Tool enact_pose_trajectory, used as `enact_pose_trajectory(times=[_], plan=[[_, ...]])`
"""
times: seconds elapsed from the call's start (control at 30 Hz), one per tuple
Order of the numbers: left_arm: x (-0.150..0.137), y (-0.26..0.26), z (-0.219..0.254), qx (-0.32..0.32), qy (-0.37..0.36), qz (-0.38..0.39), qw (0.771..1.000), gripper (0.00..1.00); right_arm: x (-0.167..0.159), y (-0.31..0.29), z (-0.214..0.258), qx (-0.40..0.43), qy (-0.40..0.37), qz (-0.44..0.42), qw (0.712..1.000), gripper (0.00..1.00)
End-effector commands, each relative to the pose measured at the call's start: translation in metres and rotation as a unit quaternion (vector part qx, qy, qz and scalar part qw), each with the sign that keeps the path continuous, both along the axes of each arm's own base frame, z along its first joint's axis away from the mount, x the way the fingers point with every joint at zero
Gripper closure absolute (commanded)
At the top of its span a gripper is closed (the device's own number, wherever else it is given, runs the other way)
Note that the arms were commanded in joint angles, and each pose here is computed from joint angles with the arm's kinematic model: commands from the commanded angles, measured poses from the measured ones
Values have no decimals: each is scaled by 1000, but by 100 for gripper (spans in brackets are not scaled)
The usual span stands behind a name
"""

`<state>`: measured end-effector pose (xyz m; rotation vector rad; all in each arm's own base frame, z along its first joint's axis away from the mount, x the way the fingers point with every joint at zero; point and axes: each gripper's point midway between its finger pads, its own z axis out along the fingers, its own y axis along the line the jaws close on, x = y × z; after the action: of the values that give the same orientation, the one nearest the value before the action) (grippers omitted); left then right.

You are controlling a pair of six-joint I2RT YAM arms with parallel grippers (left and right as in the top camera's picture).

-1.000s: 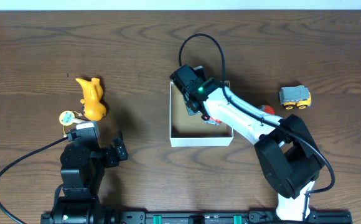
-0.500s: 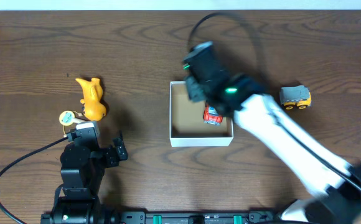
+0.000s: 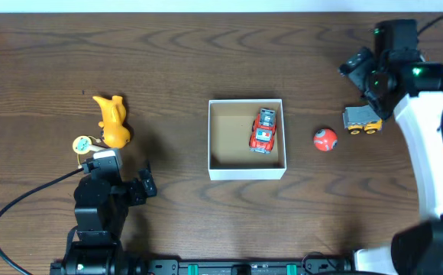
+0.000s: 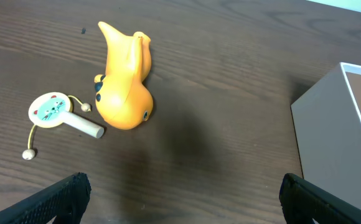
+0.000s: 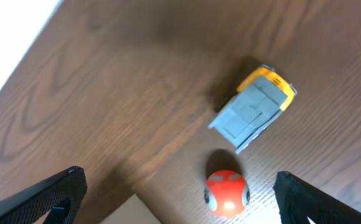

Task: Pack container
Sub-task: 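Move the right gripper right over the grey-yellow dump truck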

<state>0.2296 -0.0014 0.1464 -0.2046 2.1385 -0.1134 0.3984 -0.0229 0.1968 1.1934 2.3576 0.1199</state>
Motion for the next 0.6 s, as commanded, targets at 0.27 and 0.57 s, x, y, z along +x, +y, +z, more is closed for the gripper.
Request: enact_pose_trajectory(times=[0.27,0.57], plan=[[2,1,10,-4,-11,5,1000,2,-6,-33,-80,52,109,-122,985,1],[2,1,10,-4,-11,5,1000,2,-12,-40,-116,40,159,-157,974,1]])
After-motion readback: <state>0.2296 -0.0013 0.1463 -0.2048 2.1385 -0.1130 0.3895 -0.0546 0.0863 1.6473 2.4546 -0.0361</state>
